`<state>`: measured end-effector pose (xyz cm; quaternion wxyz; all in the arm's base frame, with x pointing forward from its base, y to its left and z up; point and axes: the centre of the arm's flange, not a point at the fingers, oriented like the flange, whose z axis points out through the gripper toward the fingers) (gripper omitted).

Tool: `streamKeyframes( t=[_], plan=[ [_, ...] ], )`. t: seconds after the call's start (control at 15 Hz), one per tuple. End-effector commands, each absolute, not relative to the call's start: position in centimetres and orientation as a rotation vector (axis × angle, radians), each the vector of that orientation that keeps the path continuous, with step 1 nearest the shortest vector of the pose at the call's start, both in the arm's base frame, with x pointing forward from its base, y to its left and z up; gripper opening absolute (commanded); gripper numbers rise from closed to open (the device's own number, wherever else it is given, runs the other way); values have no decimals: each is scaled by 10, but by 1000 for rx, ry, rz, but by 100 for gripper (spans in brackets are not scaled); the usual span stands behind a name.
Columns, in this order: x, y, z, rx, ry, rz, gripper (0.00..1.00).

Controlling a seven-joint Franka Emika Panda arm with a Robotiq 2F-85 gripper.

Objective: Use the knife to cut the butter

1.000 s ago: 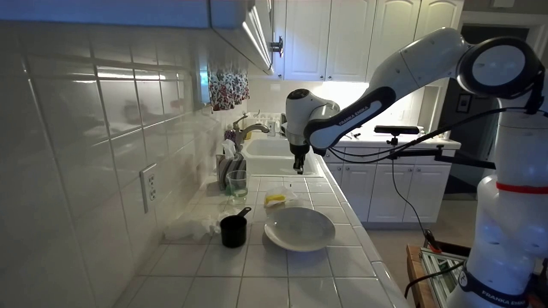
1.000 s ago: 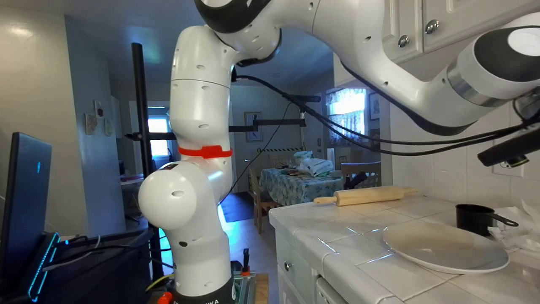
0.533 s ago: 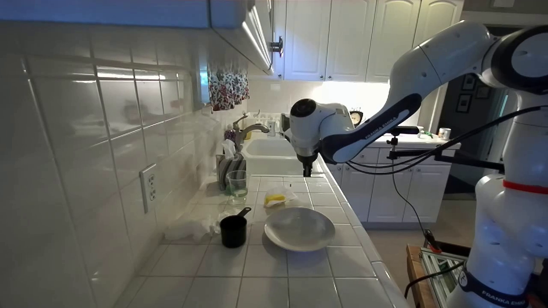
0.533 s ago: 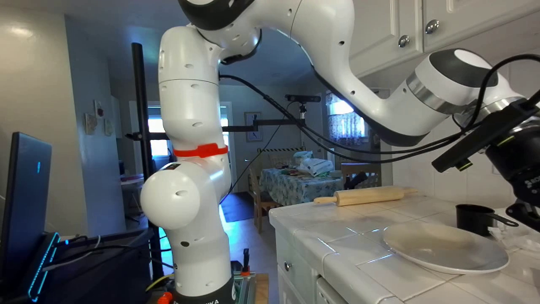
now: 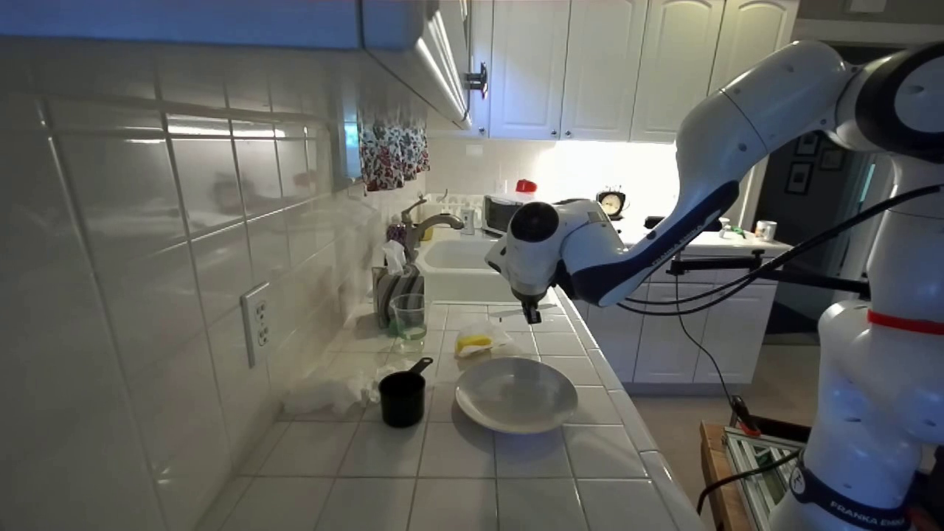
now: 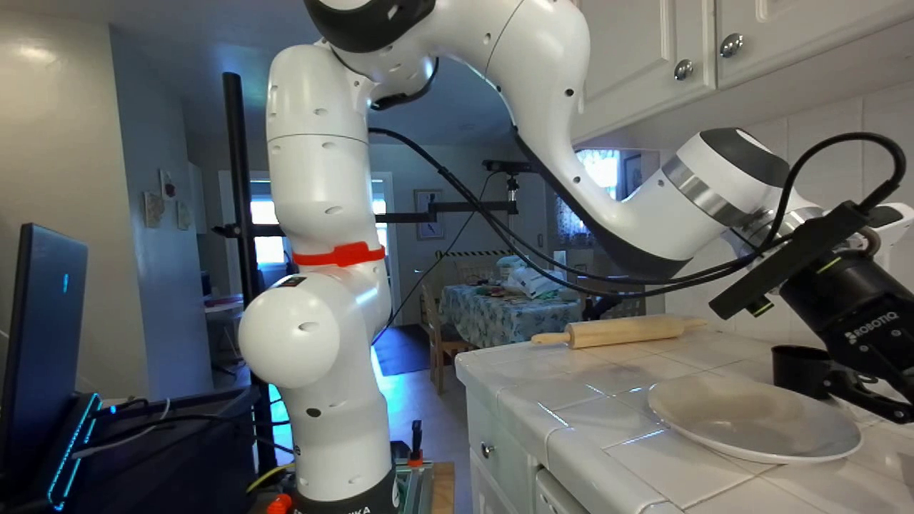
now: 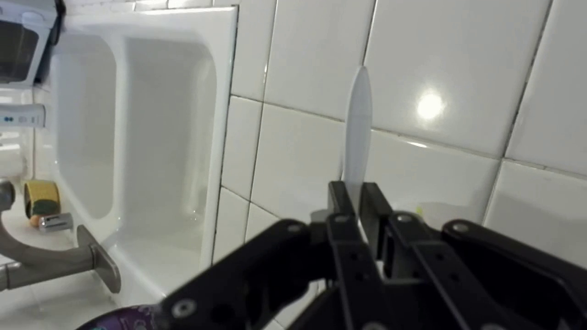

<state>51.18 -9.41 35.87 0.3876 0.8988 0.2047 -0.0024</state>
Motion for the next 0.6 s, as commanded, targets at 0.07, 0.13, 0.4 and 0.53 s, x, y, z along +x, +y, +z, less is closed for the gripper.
streamKeyframes(
  t=[0.07,0.13,0.4,0.53],
  plan=[
    [506,-99,349,2201,689,31,3],
    [507,-100,348,2183,722,37,3],
    [504,-106,345,2128,822,34,3],
    [502,-114,343,2094,884,37,3]
  ],
)
